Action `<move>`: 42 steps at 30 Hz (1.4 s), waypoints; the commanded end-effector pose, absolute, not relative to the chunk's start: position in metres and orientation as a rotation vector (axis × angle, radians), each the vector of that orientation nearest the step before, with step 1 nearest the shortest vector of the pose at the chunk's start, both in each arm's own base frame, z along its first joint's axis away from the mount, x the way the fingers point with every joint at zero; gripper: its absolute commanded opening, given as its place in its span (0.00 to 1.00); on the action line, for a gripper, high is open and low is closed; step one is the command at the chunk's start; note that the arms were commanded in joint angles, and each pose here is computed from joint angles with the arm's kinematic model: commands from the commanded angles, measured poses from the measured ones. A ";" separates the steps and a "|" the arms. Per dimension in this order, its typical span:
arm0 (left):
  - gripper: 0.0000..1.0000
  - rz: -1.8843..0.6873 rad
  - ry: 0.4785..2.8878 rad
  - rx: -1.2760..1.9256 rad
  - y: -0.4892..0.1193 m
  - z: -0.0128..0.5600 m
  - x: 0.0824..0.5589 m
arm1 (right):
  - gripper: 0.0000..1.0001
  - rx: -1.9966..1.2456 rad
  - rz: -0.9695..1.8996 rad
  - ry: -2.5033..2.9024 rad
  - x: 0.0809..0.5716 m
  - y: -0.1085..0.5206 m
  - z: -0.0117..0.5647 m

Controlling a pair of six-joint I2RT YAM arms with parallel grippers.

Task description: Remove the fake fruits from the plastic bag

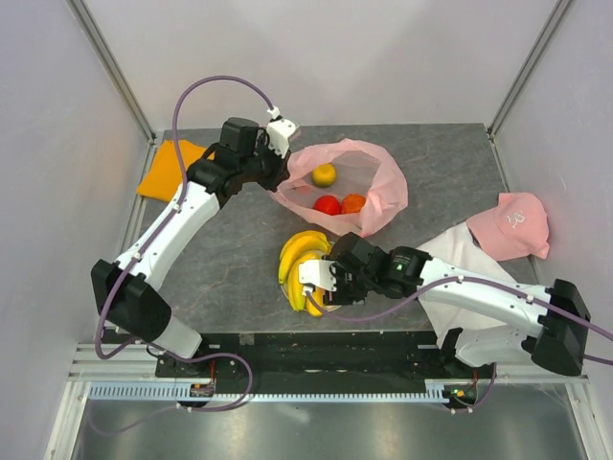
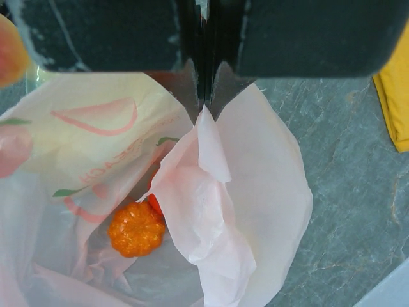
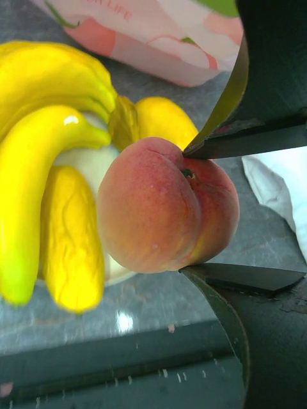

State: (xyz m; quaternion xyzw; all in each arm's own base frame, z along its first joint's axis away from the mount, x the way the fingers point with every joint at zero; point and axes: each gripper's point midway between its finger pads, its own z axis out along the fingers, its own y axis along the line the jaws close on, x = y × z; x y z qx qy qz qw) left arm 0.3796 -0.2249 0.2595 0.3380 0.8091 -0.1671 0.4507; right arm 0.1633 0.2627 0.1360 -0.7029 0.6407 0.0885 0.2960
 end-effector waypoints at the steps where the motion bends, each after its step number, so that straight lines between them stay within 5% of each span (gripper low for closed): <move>1: 0.02 -0.473 1.920 0.825 -0.227 0.285 0.366 | 0.30 -1.768 0.039 1.643 0.201 0.274 0.140; 30: 0.02 -0.524 1.901 0.844 -0.232 0.286 0.357 | 0.34 -1.873 -0.110 1.646 0.216 0.279 0.080; 36: 0.02 -0.536 1.905 0.850 -0.232 0.284 0.355 | 0.43 -1.865 -0.118 1.650 0.218 0.284 0.077; 42: 0.02 -0.550 1.904 0.856 -0.234 0.283 0.354 | 0.68 -1.865 -0.147 1.649 0.218 0.281 0.080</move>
